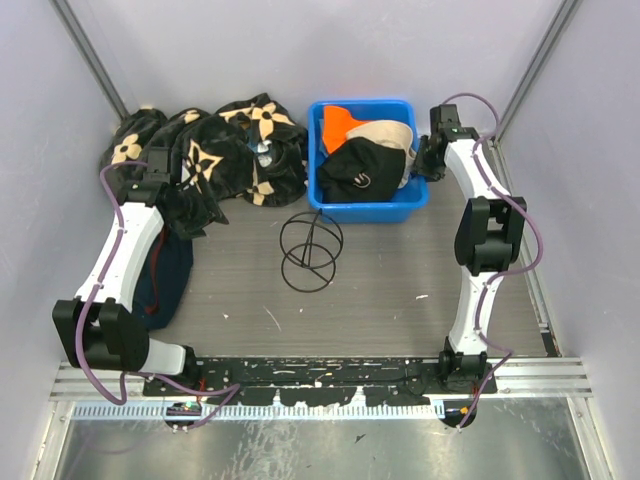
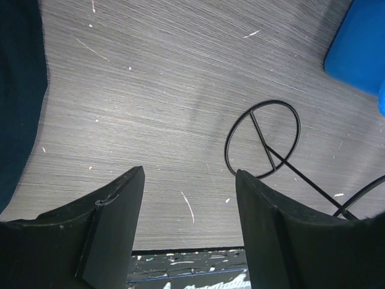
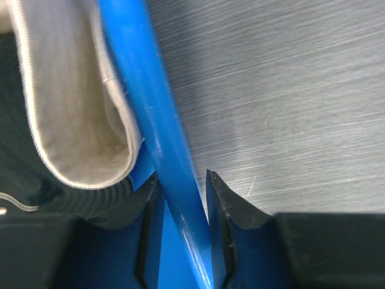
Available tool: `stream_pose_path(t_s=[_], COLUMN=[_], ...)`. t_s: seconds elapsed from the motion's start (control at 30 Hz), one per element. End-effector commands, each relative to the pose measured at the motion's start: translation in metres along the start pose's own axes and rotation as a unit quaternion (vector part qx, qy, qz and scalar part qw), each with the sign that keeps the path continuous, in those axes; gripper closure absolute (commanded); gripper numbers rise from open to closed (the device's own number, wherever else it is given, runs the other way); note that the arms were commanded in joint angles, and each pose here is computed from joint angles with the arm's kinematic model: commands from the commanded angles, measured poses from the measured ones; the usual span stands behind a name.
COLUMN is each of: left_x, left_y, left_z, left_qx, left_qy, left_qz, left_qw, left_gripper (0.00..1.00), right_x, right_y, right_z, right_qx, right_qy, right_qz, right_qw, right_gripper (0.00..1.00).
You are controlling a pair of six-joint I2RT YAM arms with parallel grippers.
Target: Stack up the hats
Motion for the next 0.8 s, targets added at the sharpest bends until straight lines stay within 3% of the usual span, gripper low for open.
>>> stream_pose_path(t_s=[0.0,0.07,0.1,0.23,0.5,0.77], left_x=[0.001,0.002,0.002,0.004,0.006,0.006], left_y=[-0.004,-0.005,-0.005,-0.008,-0.013,-0.016], left_z=[-0.01,-0.01,-0.01,-0.008,-0.005,-0.004], left_qx=[-0.003,-0.002,-0.002,-0.002,0.005,0.007], left_qy=[-0.004,-0.003,-0.003,-0.003,-0.005,-0.008], left_qz=[0.003,0.002,0.002,0.001,0.001,0.001], left_qw=[1.0,1.0,1.0,1.0,1.0,1.0], left_gripper=[0.31,0.3,0.3,0.3,0.3,0.3], right_x=[0.009,0.009,0.009,0.008,-0.016,-0.021], right_y=[0.027,0.024,0.02,-0.002,-0.015,-0.028], right_z=[-0.012,-0.016,-0.018,-0.036,-0.068,-0.066], right_qx=[-0.042,-0.038,-0.034,-0.042,-0.111,-0.134], right_qy=[0.02,0.023,0.026,0.037,0.008,0.035], right_qz=[0.022,0.051,0.071,0.178,0.353,0.517], right_qw=[0.999,0.998,0.997,0.982,0.929,0.845], right_gripper=[0.78,0.97,0.99,0.99,0.99,0.99])
Point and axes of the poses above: each gripper's point midway between its finger pads, its own z axis out along the fingers, its own x axis along the line the jaws close on, y = z × x, the point moved 1 cm from there along -z, back along the fingers, and after that the axes turned 2 degrees about -z, right-handed, at the moved point
